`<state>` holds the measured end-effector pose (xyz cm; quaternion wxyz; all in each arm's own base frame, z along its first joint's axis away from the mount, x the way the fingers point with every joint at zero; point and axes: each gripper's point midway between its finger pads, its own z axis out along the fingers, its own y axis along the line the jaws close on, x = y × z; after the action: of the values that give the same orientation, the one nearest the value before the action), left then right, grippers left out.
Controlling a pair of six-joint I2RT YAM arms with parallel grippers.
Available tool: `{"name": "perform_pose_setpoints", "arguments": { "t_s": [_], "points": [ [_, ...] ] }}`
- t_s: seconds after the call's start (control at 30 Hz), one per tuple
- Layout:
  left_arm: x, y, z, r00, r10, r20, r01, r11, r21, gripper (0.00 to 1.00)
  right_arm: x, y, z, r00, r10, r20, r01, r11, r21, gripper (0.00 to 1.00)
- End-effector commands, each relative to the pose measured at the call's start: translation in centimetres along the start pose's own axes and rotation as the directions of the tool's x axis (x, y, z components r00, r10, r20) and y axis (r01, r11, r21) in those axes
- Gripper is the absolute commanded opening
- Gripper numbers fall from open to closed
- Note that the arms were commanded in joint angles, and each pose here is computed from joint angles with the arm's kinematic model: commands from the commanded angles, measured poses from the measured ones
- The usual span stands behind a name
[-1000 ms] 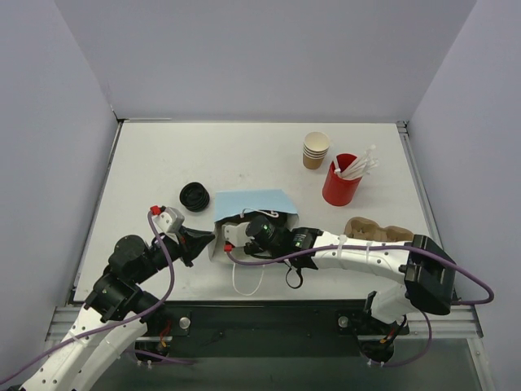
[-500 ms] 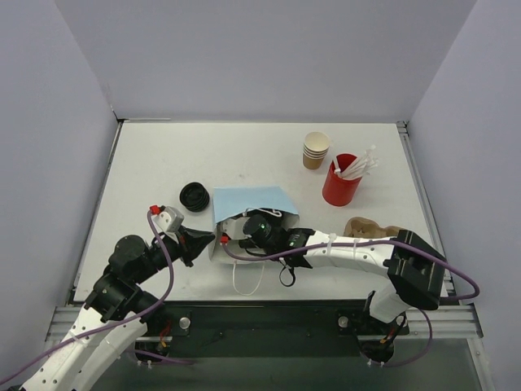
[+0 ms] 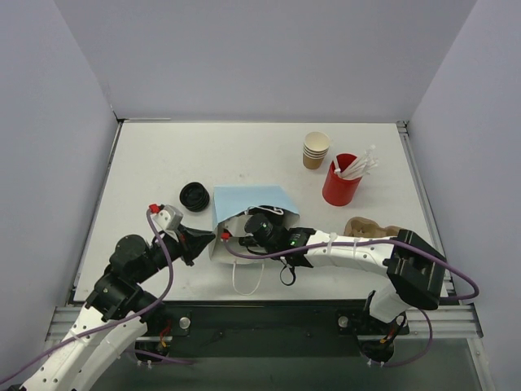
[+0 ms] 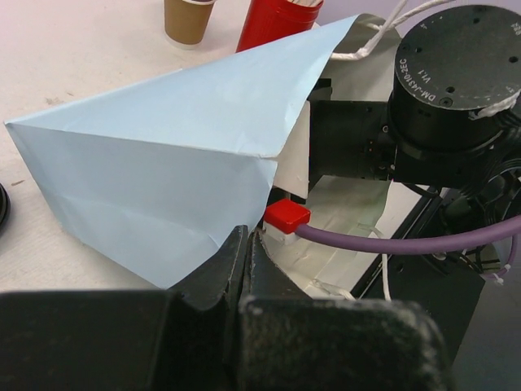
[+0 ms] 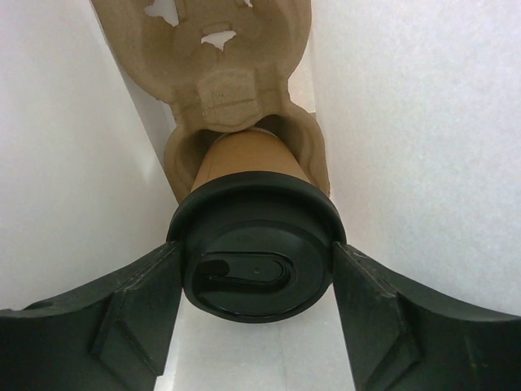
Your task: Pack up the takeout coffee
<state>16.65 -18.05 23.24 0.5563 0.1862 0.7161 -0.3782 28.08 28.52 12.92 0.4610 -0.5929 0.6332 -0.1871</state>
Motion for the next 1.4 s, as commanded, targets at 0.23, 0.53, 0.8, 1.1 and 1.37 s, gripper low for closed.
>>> {"name": "perform_pose_setpoints", "arguments": {
  "t_s": [0.23,0.53,0.8,1.1,1.37],
  "points": [
    [-2.7,0.5,0.5,0.996,-0.061,0.058,0.065,0.996,-0.063,0.00,1.3,-0.7,-0.8,0.998,0.056,-0.013,-0.056,0.998,-0.015,0.85],
    [-3.1,0.4,0.1,0.996,-0.062,0.057,0.067,0.995,-0.075,0.00,0.8,-2.2,-1.2,0.996,0.091,-0.002,-0.091,0.996,-0.015,0.86],
    [-3.0,0.4,-0.3,0.998,-0.054,0.033,0.056,0.995,-0.086,0.00,0.2,-3.0,-1.6,0.995,0.103,0.009,-0.102,0.994,-0.026,0.87],
    [-2.8,0.4,-0.3,0.998,-0.063,-0.003,0.063,0.994,-0.094,0.00,-0.5,-3.4,-2.3,0.994,0.110,0.012,-0.108,0.990,-0.095,0.88],
    [-2.9,0.6,-0.1,0.998,-0.050,-0.029,0.046,0.993,-0.108,0.00,-0.9,-3.6,-3.0,0.993,0.119,0.013,-0.116,0.982,-0.146,0.88]
  ]
}}
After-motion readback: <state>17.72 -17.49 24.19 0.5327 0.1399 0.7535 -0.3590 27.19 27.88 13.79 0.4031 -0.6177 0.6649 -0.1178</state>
